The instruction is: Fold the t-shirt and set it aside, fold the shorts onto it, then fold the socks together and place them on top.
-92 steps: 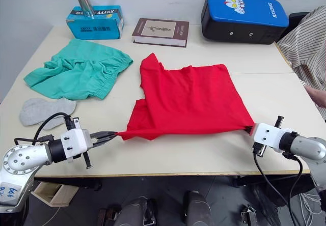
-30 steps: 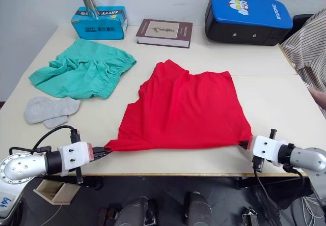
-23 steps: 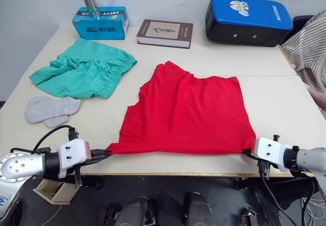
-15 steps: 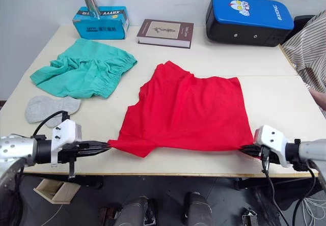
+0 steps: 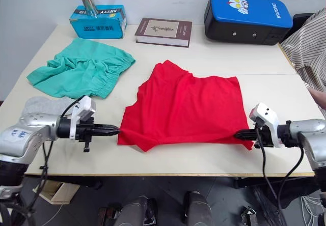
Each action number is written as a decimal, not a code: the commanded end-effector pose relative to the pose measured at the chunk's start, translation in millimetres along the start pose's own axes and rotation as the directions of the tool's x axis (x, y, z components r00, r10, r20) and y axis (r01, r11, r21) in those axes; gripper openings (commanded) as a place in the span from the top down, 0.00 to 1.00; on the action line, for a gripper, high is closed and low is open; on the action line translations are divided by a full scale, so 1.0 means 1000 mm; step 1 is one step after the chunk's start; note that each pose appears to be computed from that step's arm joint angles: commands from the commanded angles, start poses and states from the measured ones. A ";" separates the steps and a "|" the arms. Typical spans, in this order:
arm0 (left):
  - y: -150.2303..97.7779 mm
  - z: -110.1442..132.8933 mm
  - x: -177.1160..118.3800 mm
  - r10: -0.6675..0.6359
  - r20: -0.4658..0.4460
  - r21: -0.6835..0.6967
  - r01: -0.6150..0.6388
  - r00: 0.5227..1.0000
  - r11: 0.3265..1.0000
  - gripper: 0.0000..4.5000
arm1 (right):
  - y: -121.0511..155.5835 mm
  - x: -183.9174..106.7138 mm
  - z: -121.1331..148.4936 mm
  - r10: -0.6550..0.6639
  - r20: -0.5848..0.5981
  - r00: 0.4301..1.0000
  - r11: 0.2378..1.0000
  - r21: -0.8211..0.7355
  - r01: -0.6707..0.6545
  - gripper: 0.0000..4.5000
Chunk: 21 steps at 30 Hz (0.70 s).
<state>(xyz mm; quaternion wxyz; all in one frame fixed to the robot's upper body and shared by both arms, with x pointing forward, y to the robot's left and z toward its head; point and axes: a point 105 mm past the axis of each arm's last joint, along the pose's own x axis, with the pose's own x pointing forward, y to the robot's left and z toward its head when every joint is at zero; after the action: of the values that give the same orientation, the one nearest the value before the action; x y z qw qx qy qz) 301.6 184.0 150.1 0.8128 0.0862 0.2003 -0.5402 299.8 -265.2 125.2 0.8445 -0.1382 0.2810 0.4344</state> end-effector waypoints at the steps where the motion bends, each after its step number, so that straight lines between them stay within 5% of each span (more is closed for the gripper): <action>1: 0.010 0.009 -0.005 0.057 0.044 -0.012 -0.056 0.997 0.998 1.00 | -0.008 -0.007 0.004 -0.052 0.028 0.998 0.999 0.004 0.052 1.00; 3: 0.015 0.009 -0.006 0.089 0.063 -0.029 -0.087 0.994 0.996 1.00 | -0.012 -0.007 0.006 -0.081 0.061 0.995 0.997 0.008 0.080 1.00; 4: 0.016 0.007 -0.006 0.102 0.063 -0.032 -0.100 0.993 0.994 0.90 | -0.014 -0.007 0.008 -0.091 0.079 0.993 0.996 -0.001 0.091 1.00; 11: 0.033 0.011 -0.015 0.306 0.197 -0.007 -0.310 0.932 0.951 0.44 | -0.035 -0.029 0.035 -0.314 0.328 0.891 0.940 -0.027 0.341 0.49; 12: 0.034 0.013 -0.018 0.332 0.225 0.001 -0.341 0.916 0.940 0.38 | -0.034 -0.034 0.038 -0.325 0.360 0.875 0.936 -0.013 0.353 0.48; 16: 0.033 0.024 -0.040 0.400 0.345 0.028 -0.436 0.849 0.900 0.37 | -0.013 -0.047 0.049 -0.280 0.455 0.845 0.942 -0.042 0.334 0.58; 21: -0.024 0.024 -0.018 0.108 0.297 0.233 -0.182 0.949 0.955 0.67 | 0.046 -0.016 0.050 -0.081 0.430 0.899 0.977 -0.146 0.158 0.95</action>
<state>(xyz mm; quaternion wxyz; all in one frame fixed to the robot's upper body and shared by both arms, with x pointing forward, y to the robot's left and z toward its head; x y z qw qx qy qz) 294.9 200.1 176.2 0.8861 0.0997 0.0174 -0.4524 283.2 -247.2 170.5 0.9132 -0.1193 0.0580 0.3854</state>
